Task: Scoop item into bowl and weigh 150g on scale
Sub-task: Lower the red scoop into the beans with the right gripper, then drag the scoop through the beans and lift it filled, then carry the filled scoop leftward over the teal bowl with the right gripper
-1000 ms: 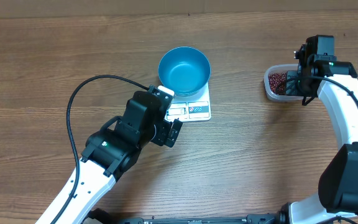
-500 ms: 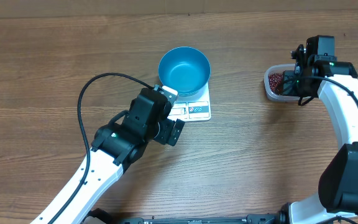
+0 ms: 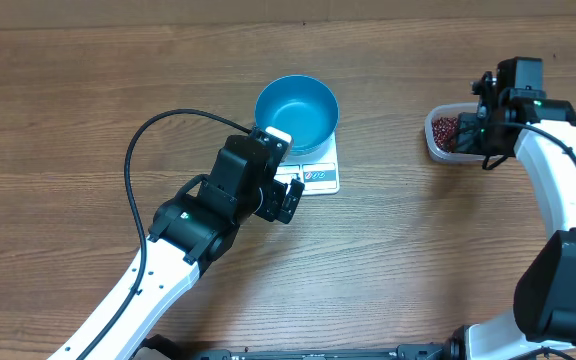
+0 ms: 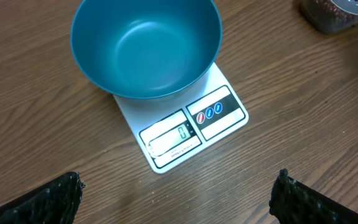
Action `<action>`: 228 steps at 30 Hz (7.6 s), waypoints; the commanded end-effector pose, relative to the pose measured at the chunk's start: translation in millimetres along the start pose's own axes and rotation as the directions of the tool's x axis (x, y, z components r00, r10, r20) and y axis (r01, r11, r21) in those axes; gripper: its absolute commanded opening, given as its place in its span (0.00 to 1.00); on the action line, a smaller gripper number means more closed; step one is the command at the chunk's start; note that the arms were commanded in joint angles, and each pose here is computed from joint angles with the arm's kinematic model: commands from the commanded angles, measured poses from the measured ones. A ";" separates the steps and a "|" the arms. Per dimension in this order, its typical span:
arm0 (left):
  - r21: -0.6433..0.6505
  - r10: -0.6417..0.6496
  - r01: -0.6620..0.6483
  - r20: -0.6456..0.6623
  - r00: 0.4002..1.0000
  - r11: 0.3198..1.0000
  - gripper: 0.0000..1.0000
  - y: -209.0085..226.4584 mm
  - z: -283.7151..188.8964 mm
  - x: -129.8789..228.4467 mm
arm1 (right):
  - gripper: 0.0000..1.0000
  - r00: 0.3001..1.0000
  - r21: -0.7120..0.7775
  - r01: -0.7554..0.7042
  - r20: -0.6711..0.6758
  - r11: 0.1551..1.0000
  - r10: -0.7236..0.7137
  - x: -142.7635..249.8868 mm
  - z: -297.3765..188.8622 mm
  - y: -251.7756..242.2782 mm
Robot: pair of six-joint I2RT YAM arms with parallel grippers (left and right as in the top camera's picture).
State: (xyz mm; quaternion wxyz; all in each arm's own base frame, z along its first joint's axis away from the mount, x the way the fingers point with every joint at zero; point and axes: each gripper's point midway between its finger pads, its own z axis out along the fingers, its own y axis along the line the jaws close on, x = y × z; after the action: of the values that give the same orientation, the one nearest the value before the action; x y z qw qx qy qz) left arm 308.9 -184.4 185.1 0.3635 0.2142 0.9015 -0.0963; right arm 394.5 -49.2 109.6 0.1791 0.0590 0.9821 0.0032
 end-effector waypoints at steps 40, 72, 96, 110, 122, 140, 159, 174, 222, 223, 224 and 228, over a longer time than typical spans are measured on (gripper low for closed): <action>0.056 -0.027 0.021 0.118 0.993 0.998 1.00 -8.6 -1.7 -28.2 | 0.04 0.993 -0.273 -0.109 -0.063 0.956 0.095 13.3 25.8 -22.5; 0.057 -0.029 0.021 0.153 0.988 0.998 0.99 -8.7 -2.9 -36.8 | 0.04 0.992 -0.375 -0.123 -0.076 0.919 0.102 14.7 19.4 -4.4; 0.055 -0.028 0.021 0.134 0.991 0.998 1.00 -8.4 -2.2 -31.9 | 0.04 0.991 -0.389 -0.126 -0.081 0.913 0.102 15.6 18.3 -1.6; 0.054 -0.027 0.020 0.131 0.991 0.998 0.99 -8.3 -2.1 -31.4 | 0.04 0.992 -0.390 -0.124 -0.075 0.912 0.102 14.1 18.3 -1.7; 0.054 -0.027 0.020 0.132 0.991 0.998 1.00 -8.3 -2.2 -31.5 | 0.04 0.992 -0.437 -0.123 -0.071 0.891 0.102 12.4 14.8 7.0; 0.056 -0.029 0.021 0.150 0.988 0.998 0.99 -8.6 -2.8 -36.0 | 0.04 0.992 -0.437 -0.122 -0.069 0.891 0.102 11.9 14.8 6.9; 0.057 -0.029 0.020 0.153 0.988 0.998 1.00 -8.8 -2.8 -36.8 | 0.04 0.993 -0.482 -0.118 -0.051 0.868 0.107 7.1 11.2 13.0; 0.057 -0.029 0.020 0.153 0.988 0.998 0.99 -8.8 -3.0 -36.8 | 0.04 0.989 -0.499 -0.143 -0.033 0.855 0.146 2.8 8.2 1.2; 0.062 -0.032 0.019 0.211 0.977 0.998 1.00 -8.3 -26.2 -45.9 | 0.04 0.966 -0.846 -0.187 -0.065 0.499 0.251 2.2 -61.3 29.5; 0.062 -0.032 0.019 0.211 0.977 0.998 1.00 -8.4 -26.2 -45.9 | 0.04 0.968 -0.848 -0.180 -0.063 0.499 0.242 2.2 -62.8 33.1; 0.062 -0.032 0.019 0.211 0.977 0.998 0.99 -8.4 -26.2 -45.9 | 0.04 0.971 -0.850 -0.170 -0.058 0.499 0.232 2.2 -64.7 37.4; 0.063 -0.032 0.020 0.210 0.977 0.998 1.00 -8.4 -26.2 -45.9 | 0.04 0.982 -0.862 -0.124 -0.036 0.492 0.185 1.8 -74.7 57.1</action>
State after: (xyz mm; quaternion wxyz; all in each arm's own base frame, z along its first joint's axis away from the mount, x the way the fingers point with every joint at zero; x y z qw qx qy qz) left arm 321.0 -199.5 234.4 0.4488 0.2083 0.8571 -0.1435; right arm 374.6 -10.0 161.0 0.1969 0.0876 0.8442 0.4907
